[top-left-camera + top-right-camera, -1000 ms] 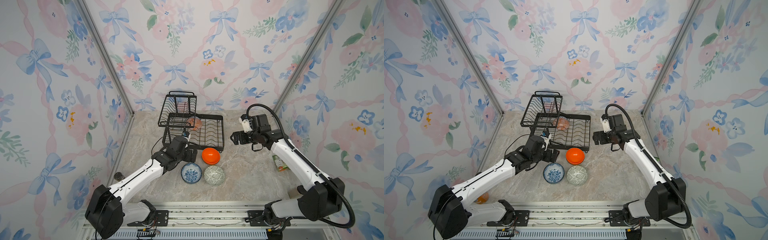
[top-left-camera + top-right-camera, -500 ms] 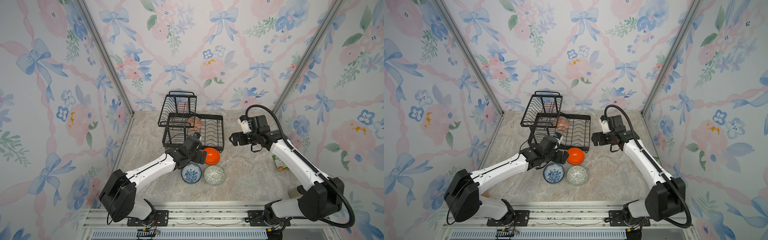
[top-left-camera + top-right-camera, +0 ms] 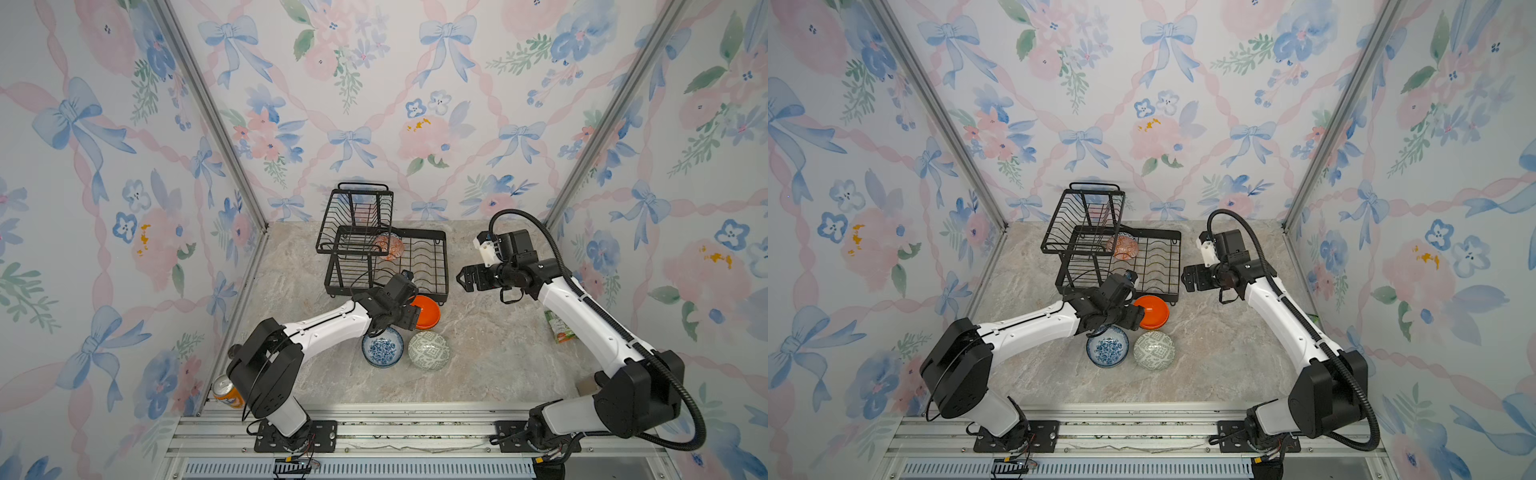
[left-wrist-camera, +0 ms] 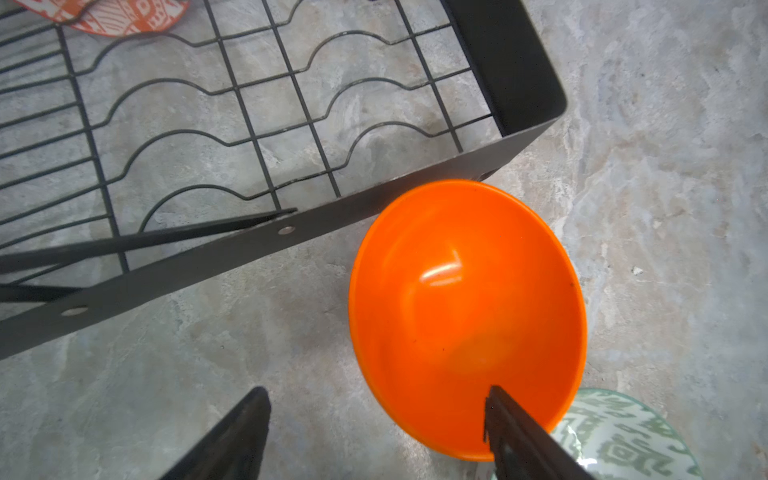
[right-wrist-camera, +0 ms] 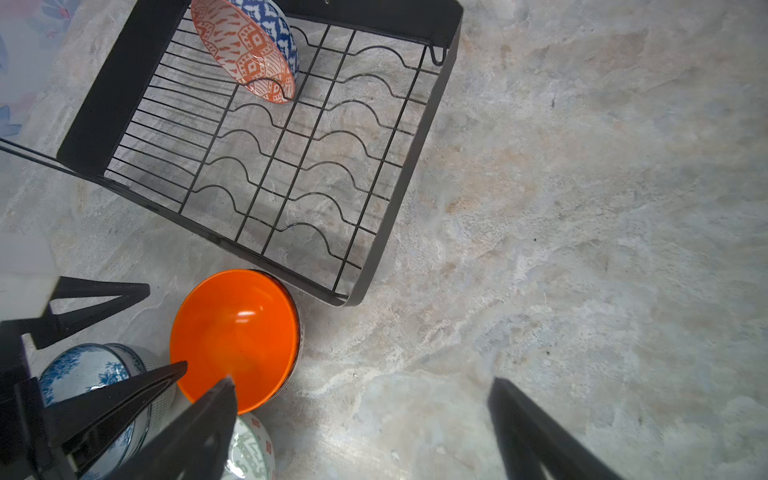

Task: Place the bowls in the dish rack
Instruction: 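Lower the left gripper onto the orange bowl rim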

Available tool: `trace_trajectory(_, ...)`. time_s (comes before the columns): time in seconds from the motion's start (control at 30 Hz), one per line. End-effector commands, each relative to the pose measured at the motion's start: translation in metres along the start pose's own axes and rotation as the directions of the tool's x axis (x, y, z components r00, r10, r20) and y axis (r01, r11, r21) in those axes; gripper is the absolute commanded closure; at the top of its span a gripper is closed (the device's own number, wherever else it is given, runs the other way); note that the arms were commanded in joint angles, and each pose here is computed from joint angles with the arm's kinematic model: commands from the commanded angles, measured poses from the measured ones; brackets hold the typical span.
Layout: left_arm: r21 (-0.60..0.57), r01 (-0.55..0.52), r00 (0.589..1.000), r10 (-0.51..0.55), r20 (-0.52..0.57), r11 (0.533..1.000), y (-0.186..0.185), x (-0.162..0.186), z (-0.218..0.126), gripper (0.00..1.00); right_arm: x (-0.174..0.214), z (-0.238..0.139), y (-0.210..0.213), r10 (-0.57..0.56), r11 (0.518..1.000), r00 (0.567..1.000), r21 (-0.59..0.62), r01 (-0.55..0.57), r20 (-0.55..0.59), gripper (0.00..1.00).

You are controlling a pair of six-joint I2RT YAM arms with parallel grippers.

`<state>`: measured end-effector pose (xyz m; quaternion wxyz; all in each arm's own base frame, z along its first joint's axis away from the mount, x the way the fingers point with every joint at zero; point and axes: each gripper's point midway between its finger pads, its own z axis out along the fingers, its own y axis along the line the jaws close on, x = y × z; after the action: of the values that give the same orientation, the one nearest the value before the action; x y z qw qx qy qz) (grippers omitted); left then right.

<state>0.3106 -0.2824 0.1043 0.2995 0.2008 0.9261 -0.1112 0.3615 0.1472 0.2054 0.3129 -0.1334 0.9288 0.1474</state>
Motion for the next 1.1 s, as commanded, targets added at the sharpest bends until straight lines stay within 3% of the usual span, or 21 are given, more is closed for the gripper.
trace_trajectory(0.0,-0.027,-0.014,1.0,0.014,-0.01,1.0,-0.003,-0.002,0.009,0.25,-0.006,-0.001,0.004,0.01,1.0,1.0,-0.016,-0.01,0.007,0.03)
trace_trajectory(0.27,-0.092,-0.013,1.0,0.012,-0.016,0.996,0.004,0.001,0.018,0.35,-0.004,-0.005,0.006,0.008,1.0,1.0,-0.022,-0.007,0.019,0.03)
trace_trajectory(0.63,-0.089,-0.025,1.0,0.023,-0.021,0.996,-0.002,0.0,0.023,0.61,-0.004,-0.012,0.007,-0.004,1.0,0.999,-0.014,0.005,0.037,0.03)
trace_trajectory(0.9,-0.131,-0.04,0.999,0.038,-0.017,0.991,0.002,-0.001,0.023,0.66,-0.004,-0.009,0.008,-0.005,1.0,0.999,-0.019,0.006,0.033,0.03)
trace_trajectory(1.07,-0.144,-0.039,0.999,0.038,-0.014,0.989,0.003,-0.002,0.022,0.79,-0.004,-0.01,0.009,-0.007,1.0,0.999,-0.021,0.008,0.035,0.03)
